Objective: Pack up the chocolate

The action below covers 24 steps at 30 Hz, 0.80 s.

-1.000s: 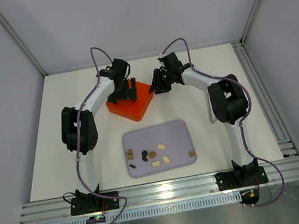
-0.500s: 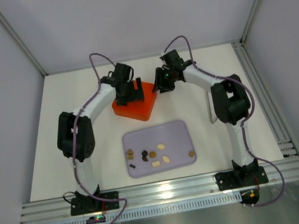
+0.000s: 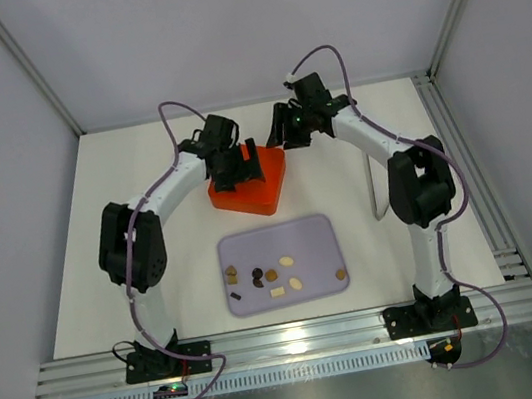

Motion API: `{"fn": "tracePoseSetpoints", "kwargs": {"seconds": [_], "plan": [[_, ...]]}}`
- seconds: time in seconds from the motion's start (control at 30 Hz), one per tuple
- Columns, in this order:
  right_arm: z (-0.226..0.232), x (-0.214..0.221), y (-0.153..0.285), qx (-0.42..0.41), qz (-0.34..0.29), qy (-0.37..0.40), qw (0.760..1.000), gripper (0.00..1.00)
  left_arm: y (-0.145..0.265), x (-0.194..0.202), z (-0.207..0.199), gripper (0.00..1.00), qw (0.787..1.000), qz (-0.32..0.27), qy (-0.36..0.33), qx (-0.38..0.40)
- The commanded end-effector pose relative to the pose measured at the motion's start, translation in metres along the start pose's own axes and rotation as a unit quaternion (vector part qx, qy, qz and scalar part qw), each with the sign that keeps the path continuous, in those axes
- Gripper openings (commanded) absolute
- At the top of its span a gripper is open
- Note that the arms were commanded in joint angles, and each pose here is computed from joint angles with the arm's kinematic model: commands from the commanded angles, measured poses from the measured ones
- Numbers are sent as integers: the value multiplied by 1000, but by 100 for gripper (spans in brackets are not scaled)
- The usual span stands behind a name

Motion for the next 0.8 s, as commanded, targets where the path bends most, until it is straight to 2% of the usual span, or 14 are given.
{"fn": "tracePoseSetpoints", "kwargs": {"seconds": [0.0,0.1,0.3,0.33,0.37,0.4,0.57,0.77], "plan": [[40,-26,55,-37,-74,40,996,58,39,-13,-2,88,1000,-21,-5,10],[49,-30,82,-48,-107,50,992,64,68,-26,2,88,999,-50,-21,5],[51,-20,139,-60,-168,63,982,70,128,-34,8,89,993,-105,-60,-15],[40,-15,139,-49,-176,58,981,71,137,-32,10,89,992,-110,-64,-18],[47,-15,161,-59,-200,62,976,72,141,-27,13,89,992,-109,-67,-23],[45,-12,168,-59,-206,63,975,73,157,-27,13,89,989,-127,-75,-24],[30,6,216,-50,-261,62,962,75,182,-7,15,89,986,-143,-80,-20],[-3,34,245,-13,-293,49,955,78,207,12,14,89,984,-160,-84,-9]]}}
Point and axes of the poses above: each gripper's point midway between its finger pads, its own y axis back along the fingers, its own z axis along the line the jaws close on, x = y × z, the point moved 2 cm from there along y, back along the fingers, and after that the axes turned 12 degrees about -y, right-handed, at the moved point
